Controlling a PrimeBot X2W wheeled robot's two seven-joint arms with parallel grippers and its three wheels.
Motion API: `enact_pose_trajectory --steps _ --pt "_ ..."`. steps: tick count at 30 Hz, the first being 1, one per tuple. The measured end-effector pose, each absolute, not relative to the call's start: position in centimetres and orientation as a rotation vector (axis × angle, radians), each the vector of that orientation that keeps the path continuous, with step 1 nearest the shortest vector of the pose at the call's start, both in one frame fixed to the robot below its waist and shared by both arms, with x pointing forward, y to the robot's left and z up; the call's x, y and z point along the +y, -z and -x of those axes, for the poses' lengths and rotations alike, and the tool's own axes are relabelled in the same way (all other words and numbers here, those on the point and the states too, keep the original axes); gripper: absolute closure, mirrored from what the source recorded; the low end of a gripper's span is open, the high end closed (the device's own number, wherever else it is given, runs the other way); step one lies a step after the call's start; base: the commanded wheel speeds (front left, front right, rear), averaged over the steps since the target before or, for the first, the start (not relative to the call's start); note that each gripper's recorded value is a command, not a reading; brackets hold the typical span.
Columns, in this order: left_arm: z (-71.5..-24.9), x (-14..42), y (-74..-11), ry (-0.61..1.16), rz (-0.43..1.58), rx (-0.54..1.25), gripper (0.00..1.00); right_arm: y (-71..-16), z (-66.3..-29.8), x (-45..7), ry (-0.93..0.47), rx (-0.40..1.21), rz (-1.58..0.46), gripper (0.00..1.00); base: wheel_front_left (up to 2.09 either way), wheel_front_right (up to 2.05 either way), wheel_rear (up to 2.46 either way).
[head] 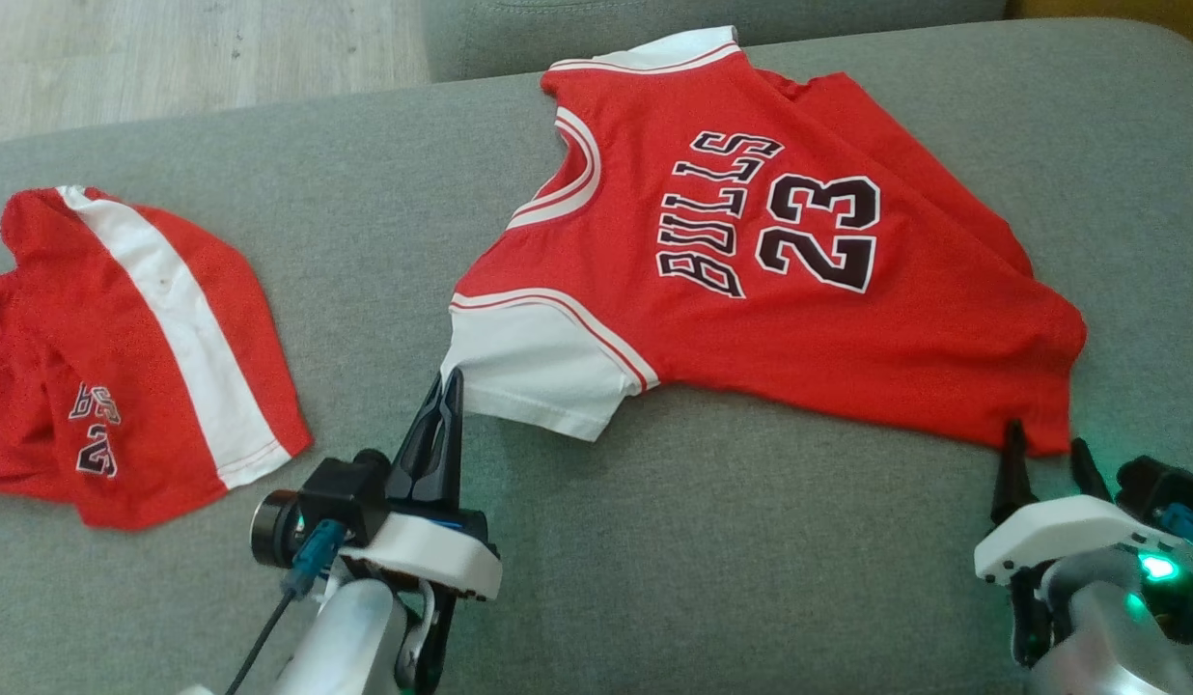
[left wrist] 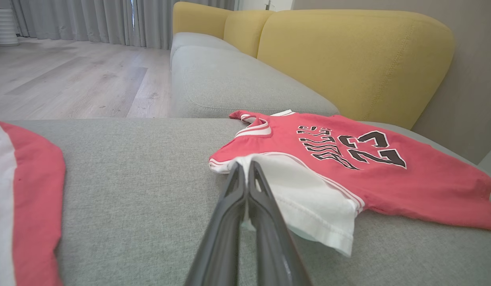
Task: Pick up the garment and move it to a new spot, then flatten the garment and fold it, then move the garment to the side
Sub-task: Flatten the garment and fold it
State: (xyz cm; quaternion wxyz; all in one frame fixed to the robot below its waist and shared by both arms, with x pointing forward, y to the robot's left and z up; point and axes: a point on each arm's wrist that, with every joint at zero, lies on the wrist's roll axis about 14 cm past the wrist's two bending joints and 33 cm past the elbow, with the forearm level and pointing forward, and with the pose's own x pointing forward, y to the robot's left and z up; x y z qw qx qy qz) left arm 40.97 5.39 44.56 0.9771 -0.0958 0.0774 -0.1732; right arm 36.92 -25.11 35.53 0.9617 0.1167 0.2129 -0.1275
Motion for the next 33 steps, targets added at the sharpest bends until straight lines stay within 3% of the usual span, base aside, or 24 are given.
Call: enact_pose_trajectory --steps 2,3,4,5,11,19,33 --pt "-41.0 5.4 -44.5 0.349 0.193 0.156 1.00 -35.5 -37.0 -24.9 0.251 0.434 -0.238 0.03 0.00 0.00 0.00" --pt "-41.0 5.4 -44.5 0.348 0.193 0.157 1.00 -35.4 -37.1 -24.7 0.248 0.436 -0.241 0.27 0.00 0.00 0.00" --pt "-40.9 5.4 -44.5 0.348 0.193 0.157 1.00 -35.4 -37.2 -24.6 0.244 0.436 -0.240 0.94 0.00 0.00 0.00" --pt "-40.9 5.4 -44.5 0.348 0.192 0.157 1.00 -35.5 -37.4 -24.5 0.238 0.434 -0.238 1.00 0.00 0.00 0.00" --pt "-40.9 5.6 -44.6 0.344 0.189 0.154 1.00 -37.0 -38.5 -23.9 0.204 0.382 -0.231 1.00 0.00 0.00 0.00" --pt "-41.9 6.3 -49.1 0.339 0.220 0.017 1.00 -43.8 -41.2 -22.9 0.133 0.147 -0.221 1.00 0.00 0.00 0.00" --pt "-40.8 8.2 -70.1 0.386 0.377 -0.577 1.00 -64.1 -41.1 -20.1 -0.027 -0.408 -0.101 1.00 0.00 0.00 0.00"
